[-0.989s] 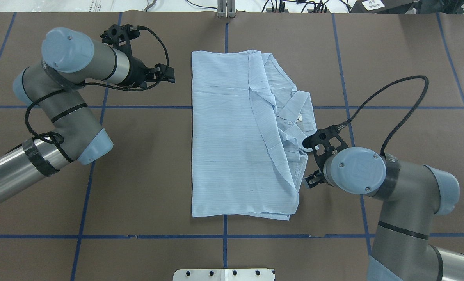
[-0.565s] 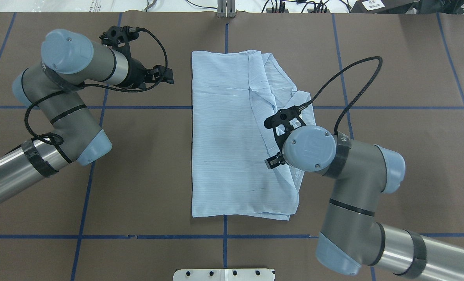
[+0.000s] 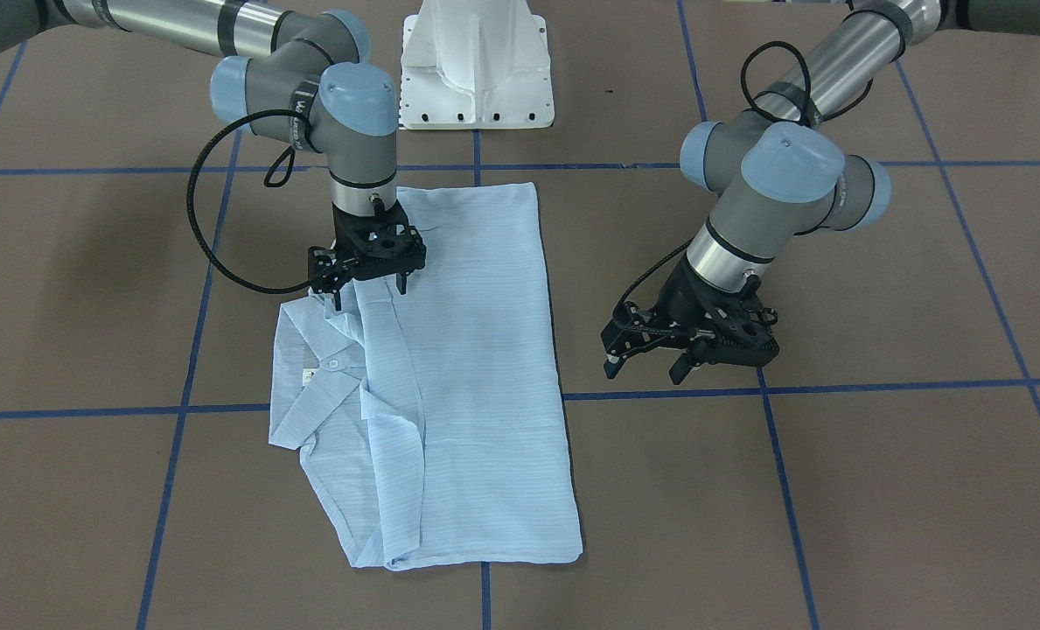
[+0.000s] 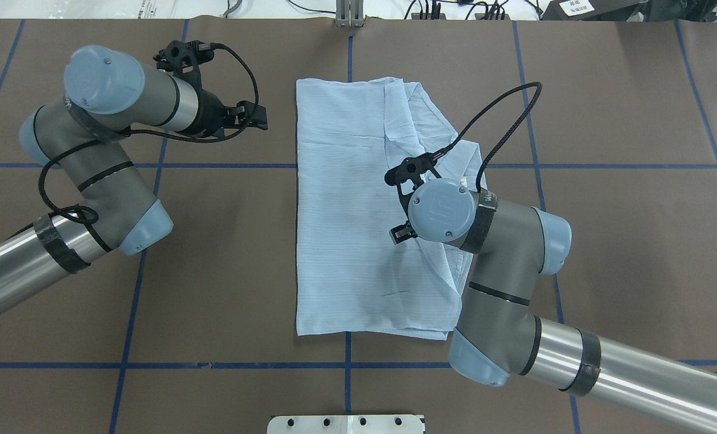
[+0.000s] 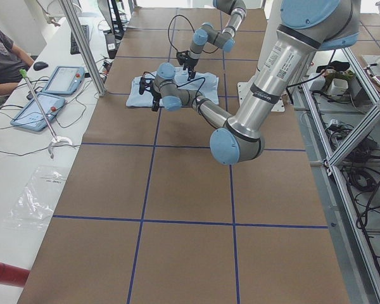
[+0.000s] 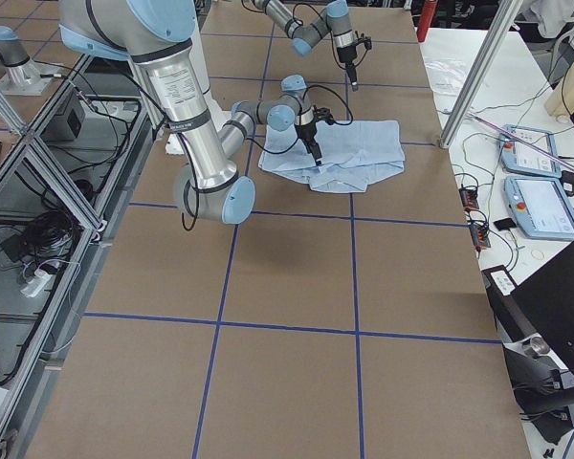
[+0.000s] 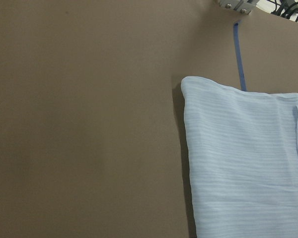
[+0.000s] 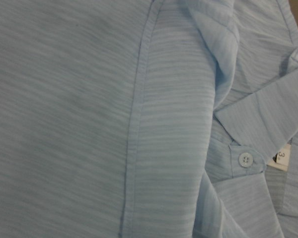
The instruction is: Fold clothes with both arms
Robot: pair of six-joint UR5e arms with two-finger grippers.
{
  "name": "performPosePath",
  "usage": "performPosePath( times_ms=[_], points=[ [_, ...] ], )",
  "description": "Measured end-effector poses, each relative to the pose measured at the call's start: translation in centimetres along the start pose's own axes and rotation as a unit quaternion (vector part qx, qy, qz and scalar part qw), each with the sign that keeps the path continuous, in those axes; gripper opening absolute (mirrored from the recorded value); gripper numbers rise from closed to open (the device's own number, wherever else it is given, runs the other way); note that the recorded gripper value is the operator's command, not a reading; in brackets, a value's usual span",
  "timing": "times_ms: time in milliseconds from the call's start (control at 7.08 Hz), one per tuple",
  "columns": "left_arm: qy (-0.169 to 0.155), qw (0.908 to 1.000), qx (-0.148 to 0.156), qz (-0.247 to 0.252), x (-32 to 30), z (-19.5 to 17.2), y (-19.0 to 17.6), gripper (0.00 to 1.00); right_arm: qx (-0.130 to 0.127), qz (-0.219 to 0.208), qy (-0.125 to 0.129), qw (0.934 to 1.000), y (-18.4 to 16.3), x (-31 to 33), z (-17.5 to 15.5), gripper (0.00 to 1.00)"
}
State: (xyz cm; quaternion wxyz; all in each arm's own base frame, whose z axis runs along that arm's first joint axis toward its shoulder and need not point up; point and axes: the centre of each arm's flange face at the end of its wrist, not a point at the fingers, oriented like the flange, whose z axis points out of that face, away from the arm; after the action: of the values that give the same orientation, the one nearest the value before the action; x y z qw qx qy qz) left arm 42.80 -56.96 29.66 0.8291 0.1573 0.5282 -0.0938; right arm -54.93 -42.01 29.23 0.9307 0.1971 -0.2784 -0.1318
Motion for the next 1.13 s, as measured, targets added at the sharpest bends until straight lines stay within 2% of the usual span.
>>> performPosePath(
  times_ms=[848, 1131],
  points=[
    [0.002, 1.0, 0.0, -0.001, 0.3, 0.0, 0.0, 1.0, -0.015, -0.017, 0.015, 0.9996, 0.9, 1.9, 1.8, 1.0],
    [0.004, 1.0, -0.002, -0.001, 0.7, 0.2, 0.3, 1.0, -0.025, -0.027, 0.017, 0.9992, -0.2, 5.7, 2.2, 1.0]
  ],
)
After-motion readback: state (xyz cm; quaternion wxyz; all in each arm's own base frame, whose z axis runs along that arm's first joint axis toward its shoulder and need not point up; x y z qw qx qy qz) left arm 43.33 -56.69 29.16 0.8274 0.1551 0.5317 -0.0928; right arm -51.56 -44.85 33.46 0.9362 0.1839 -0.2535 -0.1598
